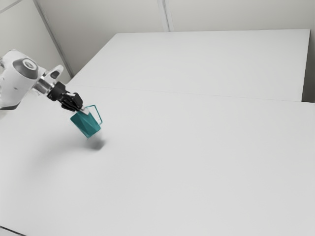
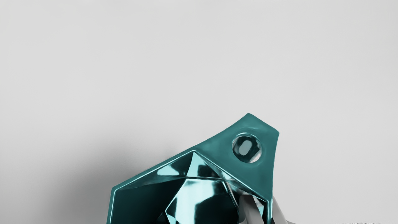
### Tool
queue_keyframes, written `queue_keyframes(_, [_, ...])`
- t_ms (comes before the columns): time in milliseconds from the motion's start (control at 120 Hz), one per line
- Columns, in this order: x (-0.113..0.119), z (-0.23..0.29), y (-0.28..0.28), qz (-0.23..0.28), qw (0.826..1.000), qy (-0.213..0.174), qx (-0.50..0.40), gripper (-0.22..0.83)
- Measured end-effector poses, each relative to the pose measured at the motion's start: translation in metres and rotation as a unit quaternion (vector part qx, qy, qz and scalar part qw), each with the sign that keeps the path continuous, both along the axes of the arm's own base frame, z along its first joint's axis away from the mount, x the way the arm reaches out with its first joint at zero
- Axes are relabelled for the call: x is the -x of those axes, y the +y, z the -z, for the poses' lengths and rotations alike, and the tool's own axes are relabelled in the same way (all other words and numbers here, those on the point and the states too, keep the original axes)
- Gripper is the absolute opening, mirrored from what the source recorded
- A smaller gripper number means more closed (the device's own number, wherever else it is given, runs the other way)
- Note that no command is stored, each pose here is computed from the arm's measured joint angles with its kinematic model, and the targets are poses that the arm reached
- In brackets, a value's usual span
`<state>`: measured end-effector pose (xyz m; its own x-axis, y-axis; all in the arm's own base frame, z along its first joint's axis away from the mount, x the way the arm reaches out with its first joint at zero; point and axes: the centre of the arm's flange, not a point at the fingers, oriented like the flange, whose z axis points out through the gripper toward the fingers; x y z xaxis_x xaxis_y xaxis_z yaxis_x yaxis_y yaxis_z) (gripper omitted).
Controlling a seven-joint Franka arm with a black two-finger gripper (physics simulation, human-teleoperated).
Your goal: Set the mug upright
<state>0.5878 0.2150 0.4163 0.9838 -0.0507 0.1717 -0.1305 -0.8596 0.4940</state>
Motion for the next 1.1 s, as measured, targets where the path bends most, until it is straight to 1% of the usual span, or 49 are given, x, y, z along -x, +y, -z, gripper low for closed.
queue_keyframes(75, [-0.022, -0.026, -0.029, 0.031, 0.998, 0.000, -0.063, -0.17])
queue_keyframes(167, [-0.040, -0.036, -0.038, 0.041, 0.990, 0.013, -0.138, -0.17])
queue_keyframes(308, [-0.086, -0.014, -0.066, 0.051, 0.973, 0.030, -0.222, -0.17])
queue_keyframes(392, [-0.100, -0.008, -0.086, 0.050, 0.966, 0.033, -0.252, -0.17])
queue_keyframes(500, [-0.110, 0.006, -0.099, 0.034, 0.961, 0.035, -0.270, -0.17])
queue_keyframes(708, [-0.119, 0.029, -0.108, 0.001, 0.957, 0.044, -0.287, -0.17])
queue_keyframes(1067, [-0.123, 0.049, -0.108, -0.045, 0.954, 0.060, -0.291, -0.17])
queue_keyframes(1100, [-0.123, 0.051, -0.108, -0.047, 0.953, 0.062, -0.292, -0.13])
